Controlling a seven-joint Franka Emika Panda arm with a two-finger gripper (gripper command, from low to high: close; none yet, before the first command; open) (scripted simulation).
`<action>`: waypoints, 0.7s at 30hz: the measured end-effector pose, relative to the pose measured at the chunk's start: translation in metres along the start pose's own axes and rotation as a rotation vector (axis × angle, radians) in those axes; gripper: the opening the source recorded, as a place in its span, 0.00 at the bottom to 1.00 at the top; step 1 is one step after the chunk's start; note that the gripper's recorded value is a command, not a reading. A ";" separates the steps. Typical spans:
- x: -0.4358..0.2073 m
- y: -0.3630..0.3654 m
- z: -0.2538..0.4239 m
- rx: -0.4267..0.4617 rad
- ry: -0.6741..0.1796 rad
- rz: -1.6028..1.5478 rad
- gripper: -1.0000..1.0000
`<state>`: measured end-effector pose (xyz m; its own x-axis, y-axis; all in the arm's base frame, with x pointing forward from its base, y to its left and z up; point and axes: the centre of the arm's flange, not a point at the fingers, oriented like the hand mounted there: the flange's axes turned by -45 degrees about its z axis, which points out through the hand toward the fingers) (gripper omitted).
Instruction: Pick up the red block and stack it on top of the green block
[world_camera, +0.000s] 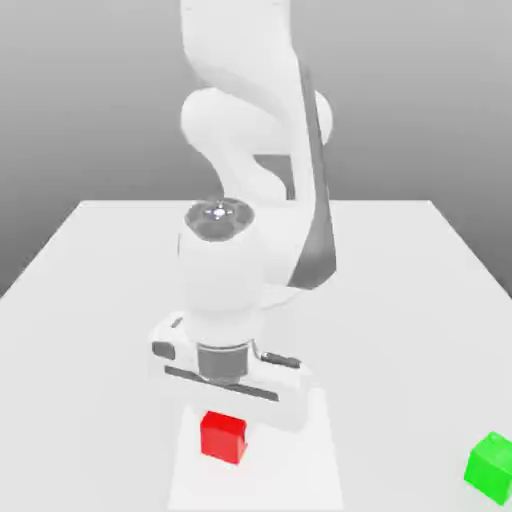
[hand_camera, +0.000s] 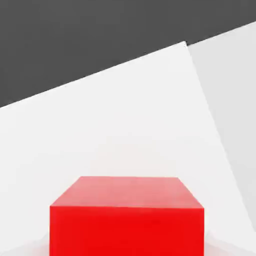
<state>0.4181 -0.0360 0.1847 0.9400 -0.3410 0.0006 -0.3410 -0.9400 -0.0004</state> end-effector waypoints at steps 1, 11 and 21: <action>0.000 0.000 -0.011 0.000 0.000 0.000 0.00; -0.029 -0.216 -0.044 -0.010 -0.009 -0.466 0.00; -0.080 -0.318 0.000 0.001 0.000 -0.678 1.00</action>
<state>0.4513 0.2902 0.1848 0.9459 0.3245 0.0006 0.3245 -0.9459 -0.0010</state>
